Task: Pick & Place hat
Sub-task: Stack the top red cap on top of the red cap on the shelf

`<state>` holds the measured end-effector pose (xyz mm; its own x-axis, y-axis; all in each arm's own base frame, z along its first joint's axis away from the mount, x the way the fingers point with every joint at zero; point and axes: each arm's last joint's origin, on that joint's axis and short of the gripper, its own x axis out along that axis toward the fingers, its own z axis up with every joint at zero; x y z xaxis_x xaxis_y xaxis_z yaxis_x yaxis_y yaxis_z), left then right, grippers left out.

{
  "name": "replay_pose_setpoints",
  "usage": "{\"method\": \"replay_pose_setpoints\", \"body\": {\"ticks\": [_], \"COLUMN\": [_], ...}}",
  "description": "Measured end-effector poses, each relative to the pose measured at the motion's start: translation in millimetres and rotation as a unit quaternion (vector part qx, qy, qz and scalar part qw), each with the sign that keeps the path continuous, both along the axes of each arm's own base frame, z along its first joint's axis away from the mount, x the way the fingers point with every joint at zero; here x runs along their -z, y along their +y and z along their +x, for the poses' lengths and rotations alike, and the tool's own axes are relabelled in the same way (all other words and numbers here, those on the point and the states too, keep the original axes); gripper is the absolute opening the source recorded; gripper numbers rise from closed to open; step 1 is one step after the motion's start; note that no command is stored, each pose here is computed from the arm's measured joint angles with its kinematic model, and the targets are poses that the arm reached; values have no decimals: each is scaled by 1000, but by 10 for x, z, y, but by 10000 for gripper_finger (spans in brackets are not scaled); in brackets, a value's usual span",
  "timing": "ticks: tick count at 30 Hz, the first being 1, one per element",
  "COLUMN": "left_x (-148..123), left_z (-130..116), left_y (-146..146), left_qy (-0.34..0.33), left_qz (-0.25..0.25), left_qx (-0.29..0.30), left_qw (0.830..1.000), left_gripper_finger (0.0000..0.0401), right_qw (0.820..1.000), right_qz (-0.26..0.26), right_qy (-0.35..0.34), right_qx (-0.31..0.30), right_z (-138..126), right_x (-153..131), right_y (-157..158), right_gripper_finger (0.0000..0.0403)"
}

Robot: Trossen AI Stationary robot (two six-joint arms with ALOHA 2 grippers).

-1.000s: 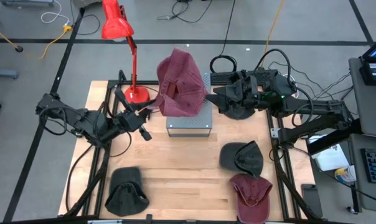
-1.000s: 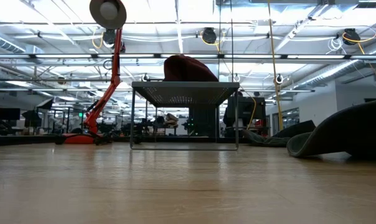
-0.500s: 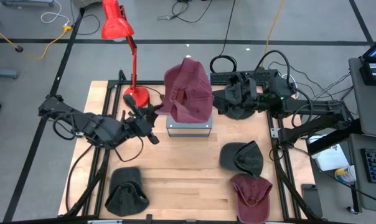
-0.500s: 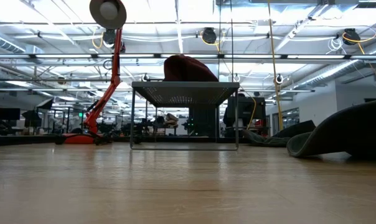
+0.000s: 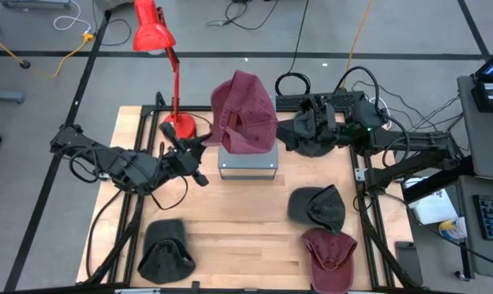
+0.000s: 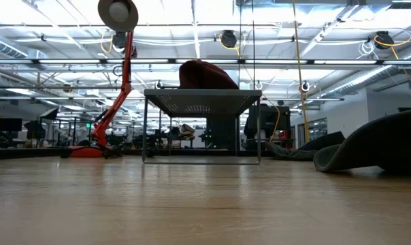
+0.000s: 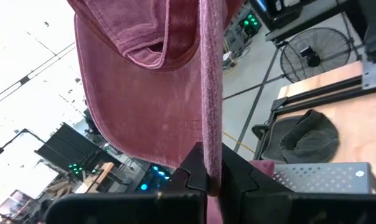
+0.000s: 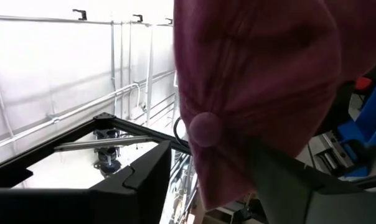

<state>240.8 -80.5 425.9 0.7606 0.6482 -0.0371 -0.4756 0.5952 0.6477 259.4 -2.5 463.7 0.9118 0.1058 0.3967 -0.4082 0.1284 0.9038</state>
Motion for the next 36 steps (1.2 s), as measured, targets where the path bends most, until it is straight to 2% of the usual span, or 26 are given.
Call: {"method": "replay_pose_setpoints", "body": {"ticks": [14,25,30,36], "left_x": [22,62,62,70], "left_z": [-4,-5,-4,-102], "left_y": [-11,-21,-27,-72], "left_qy": [6,13,3,-32], "left_qz": [-2,-14,-28,-87], "left_qx": [6,20,27,30], "left_qw": [1000,1000,999,995], "left_gripper_finger": [12,17,27,31], "right_qw": [1000,999,999,997], "right_qz": [2,-20,-32,-75], "right_qy": [11,22,20,-2], "right_qx": [13,21,23,33], "right_z": [9,18,15,-114], "right_x": [20,43,41,-41], "right_y": [-9,-9,-7,-52], "right_gripper_finger": [141,8,4,2]}}
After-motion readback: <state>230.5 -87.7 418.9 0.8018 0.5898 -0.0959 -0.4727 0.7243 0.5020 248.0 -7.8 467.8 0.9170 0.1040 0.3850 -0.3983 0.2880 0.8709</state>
